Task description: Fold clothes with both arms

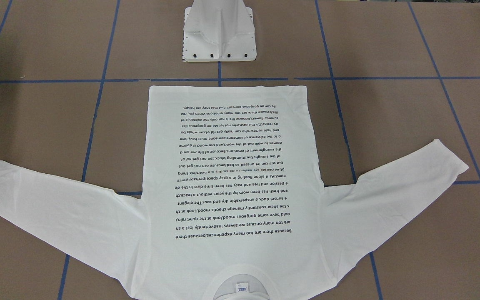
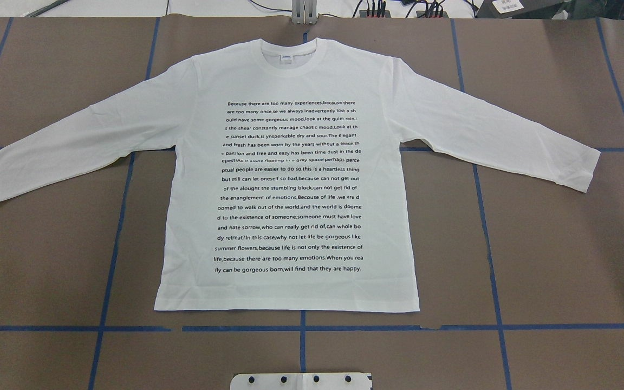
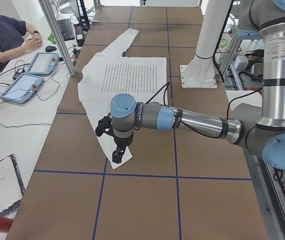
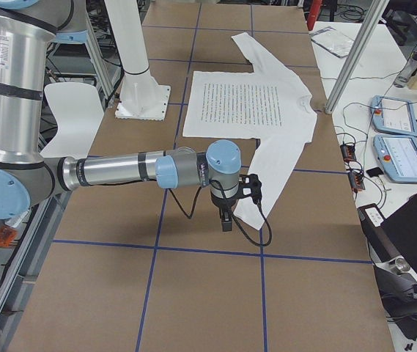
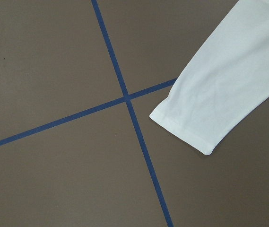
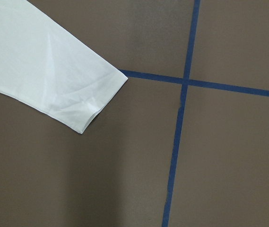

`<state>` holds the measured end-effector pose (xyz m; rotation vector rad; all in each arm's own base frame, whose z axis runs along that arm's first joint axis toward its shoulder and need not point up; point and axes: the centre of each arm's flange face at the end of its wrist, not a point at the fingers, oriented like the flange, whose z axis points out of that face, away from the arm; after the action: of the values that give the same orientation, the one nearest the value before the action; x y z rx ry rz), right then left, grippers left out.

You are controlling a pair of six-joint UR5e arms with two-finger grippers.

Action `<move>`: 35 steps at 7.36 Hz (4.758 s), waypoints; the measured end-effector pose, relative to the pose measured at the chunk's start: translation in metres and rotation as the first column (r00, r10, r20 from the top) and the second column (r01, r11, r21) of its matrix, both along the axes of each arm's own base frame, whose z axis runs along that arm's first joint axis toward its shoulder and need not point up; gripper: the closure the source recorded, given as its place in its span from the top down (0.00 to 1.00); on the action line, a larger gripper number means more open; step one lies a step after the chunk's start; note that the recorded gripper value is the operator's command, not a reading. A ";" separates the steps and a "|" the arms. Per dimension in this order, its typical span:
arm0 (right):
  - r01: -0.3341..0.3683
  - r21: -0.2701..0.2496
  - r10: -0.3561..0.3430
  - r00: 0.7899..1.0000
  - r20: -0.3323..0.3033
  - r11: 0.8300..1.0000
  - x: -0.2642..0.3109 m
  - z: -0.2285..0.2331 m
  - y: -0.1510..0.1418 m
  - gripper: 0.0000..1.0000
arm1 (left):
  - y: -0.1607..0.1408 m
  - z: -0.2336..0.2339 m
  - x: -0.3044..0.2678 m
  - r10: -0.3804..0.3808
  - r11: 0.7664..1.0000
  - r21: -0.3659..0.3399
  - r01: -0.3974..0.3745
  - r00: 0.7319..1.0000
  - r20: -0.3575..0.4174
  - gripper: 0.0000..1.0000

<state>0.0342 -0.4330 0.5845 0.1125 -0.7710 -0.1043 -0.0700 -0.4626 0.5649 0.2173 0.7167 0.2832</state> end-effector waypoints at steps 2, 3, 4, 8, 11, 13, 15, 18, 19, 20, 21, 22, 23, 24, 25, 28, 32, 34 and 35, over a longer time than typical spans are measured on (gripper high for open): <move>0.000 -0.004 0.000 1.000 -0.001 1.000 0.000 0.003 0.001 1.00 | -0.005 -0.007 0.000 0.001 0.999 0.035 -0.001 1.000 0.001 1.00; 0.001 -0.006 -0.001 1.000 0.001 1.000 -0.001 0.003 0.002 1.00 | -0.010 -0.016 0.000 0.000 0.997 0.083 -0.001 1.000 0.003 1.00; -0.002 -0.012 0.002 1.000 0.003 1.000 -0.003 0.002 0.001 1.00 | -0.017 -0.025 0.000 -0.002 0.988 0.155 0.001 1.000 0.004 1.00; -0.082 -0.103 0.084 0.996 0.014 0.991 -0.075 -0.016 -0.013 0.99 | -0.041 -0.012 0.009 0.023 0.952 0.307 -0.011 0.999 -0.033 1.00; -0.166 -0.112 0.172 0.984 0.040 0.980 -0.147 0.020 -0.016 0.92 | -0.041 -0.012 0.011 0.034 0.948 0.317 -0.016 0.998 -0.054 1.00; -0.206 -0.106 0.213 0.975 0.058 0.973 -0.180 0.044 -0.026 0.87 | -0.041 -0.014 0.012 0.036 0.946 0.322 -0.016 0.998 -0.055 1.00; -0.223 -0.098 0.227 0.973 0.036 0.970 -0.194 0.057 -0.035 0.85 | -0.040 -0.015 0.012 0.037 0.946 0.324 -0.017 0.998 -0.056 1.00; -0.222 -0.094 0.225 0.974 0.028 0.971 -0.207 0.059 -0.048 0.85 | -0.039 -0.014 0.012 0.040 0.946 0.324 -0.020 0.998 -0.055 1.00; -0.222 -0.095 0.225 0.974 0.026 0.970 -0.209 0.060 -0.051 0.85 | -0.039 -0.014 0.012 0.040 0.946 0.324 -0.020 0.998 -0.055 1.00; -0.221 -0.097 0.224 0.974 0.021 0.970 -0.211 0.063 -0.052 0.84 | -0.039 -0.014 0.012 0.040 0.946 0.325 -0.020 0.998 -0.055 1.00; -0.218 -0.099 0.220 0.975 0.014 0.971 -0.215 0.067 -0.053 0.77 | -0.039 -0.013 0.012 0.040 0.946 0.325 -0.020 0.998 -0.055 1.00; -0.213 -0.102 0.215 0.977 0.006 0.972 -0.221 0.071 -0.056 0.65 | -0.038 -0.013 0.012 0.041 0.946 0.325 -0.021 0.998 -0.055 1.00; -0.209 -0.106 0.210 0.978 -0.001 0.972 -0.226 0.075 -0.058 0.23 | -0.038 -0.013 0.012 0.041 0.945 0.325 -0.021 0.998 -0.055 1.00; -0.211 -0.110 0.212 0.977 -0.001 0.971 -0.228 0.076 -0.060 0.00 | -0.038 -0.014 0.012 0.042 0.945 0.326 -0.022 0.998 -0.055 1.00; -0.220 -0.118 0.222 0.975 0.000 0.968 -0.229 0.074 -0.060 0.00 | -0.038 -0.014 0.012 0.043 0.945 0.327 -0.022 0.998 -0.055 1.00; -0.235 -0.104 0.240 0.970 0.031 0.966 -0.227 0.050 -0.061 0.00 | -0.037 -0.015 0.012 0.043 0.944 0.329 -0.022 0.998 -0.055 1.00; -0.268 0.037 0.256 0.945 0.205 0.963 -0.247 -0.089 -0.102 0.00 | -0.036 -0.015 0.012 0.043 0.944 0.330 -0.023 0.998 -0.055 1.00; -0.285 0.036 0.259 0.909 0.328 0.958 -0.322 -0.194 -0.138 0.00 | -0.036 -0.014 0.012 0.044 0.945 0.327 -0.024 0.997 -0.055 1.00; -0.284 0.061 0.244 0.901 0.358 0.957 -0.374 -0.234 -0.142 0.00 | -0.036 -0.013 0.012 0.044 0.945 0.325 -0.024 0.997 -0.055 1.00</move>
<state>-0.3398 -0.5751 0.3501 0.3484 -1.0962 0.1367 -0.0576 -0.4988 0.5515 0.5295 0.7334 0.4294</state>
